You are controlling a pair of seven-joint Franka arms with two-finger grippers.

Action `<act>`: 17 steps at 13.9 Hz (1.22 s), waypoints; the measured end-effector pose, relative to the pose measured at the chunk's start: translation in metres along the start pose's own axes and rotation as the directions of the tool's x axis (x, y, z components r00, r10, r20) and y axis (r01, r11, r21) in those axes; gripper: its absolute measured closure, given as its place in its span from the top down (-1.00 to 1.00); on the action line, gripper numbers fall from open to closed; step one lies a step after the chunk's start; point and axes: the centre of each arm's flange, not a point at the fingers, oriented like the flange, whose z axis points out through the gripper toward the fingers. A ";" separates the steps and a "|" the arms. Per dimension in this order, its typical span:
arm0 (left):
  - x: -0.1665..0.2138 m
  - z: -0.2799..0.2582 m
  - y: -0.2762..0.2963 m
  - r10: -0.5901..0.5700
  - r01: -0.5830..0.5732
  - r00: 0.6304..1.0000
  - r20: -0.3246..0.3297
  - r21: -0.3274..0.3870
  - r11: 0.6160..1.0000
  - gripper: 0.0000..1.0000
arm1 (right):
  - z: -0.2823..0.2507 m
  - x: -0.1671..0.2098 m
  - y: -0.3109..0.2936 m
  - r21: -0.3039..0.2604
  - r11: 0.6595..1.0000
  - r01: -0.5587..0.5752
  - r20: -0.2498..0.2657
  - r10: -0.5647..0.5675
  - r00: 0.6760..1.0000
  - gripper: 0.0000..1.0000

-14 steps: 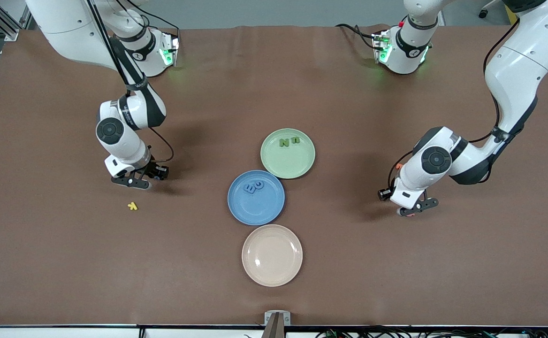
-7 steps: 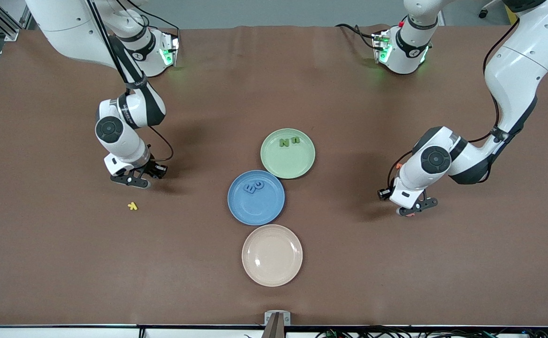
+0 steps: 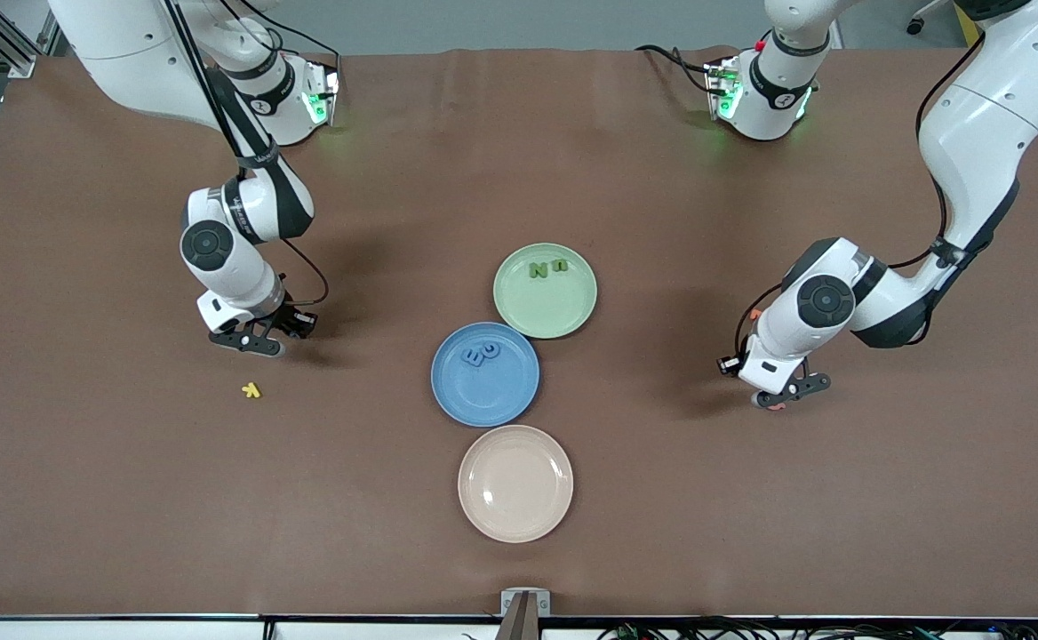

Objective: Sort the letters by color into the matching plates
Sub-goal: 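Grasp the green p with the left gripper while the right gripper grasps the blue x, then place the p on the green plate while the right gripper carries the x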

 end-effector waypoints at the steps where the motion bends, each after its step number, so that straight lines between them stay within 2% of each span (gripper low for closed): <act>1: 0.000 0.000 0.000 0.001 -0.001 1.000 0.000 0.000 1.000 -0.44 | 0.000 0.000 0.000 0.000 1.000 0.000 0.000 0.000 1.000 -0.45; 5: -0.019 -0.013 0.026 0.032 -0.032 0.999 0.030 0.015 0.999 -0.44 | 0.000 0.000 0.000 0.000 1.000 0.000 0.000 0.000 1.000 -0.45; 9: -0.053 -0.058 0.084 0.014 -0.014 0.999 0.038 0.007 1.000 -0.44 | -0.005 0.007 -0.001 0.003 1.000 -0.003 -0.009 0.003 1.000 -0.45; 13: -0.108 -0.080 0.164 -0.011 0.013 0.998 0.057 -0.036 0.999 -0.44 | -0.023 0.023 -0.005 -0.020 1.000 -0.007 0.026 0.008 1.000 -0.45; 17: -0.171 -0.089 0.239 -0.040 0.043 0.998 0.053 -0.042 0.998 -0.44 | -0.048 0.039 -0.008 -0.042 0.999 -0.012 0.058 0.014 0.998 -0.45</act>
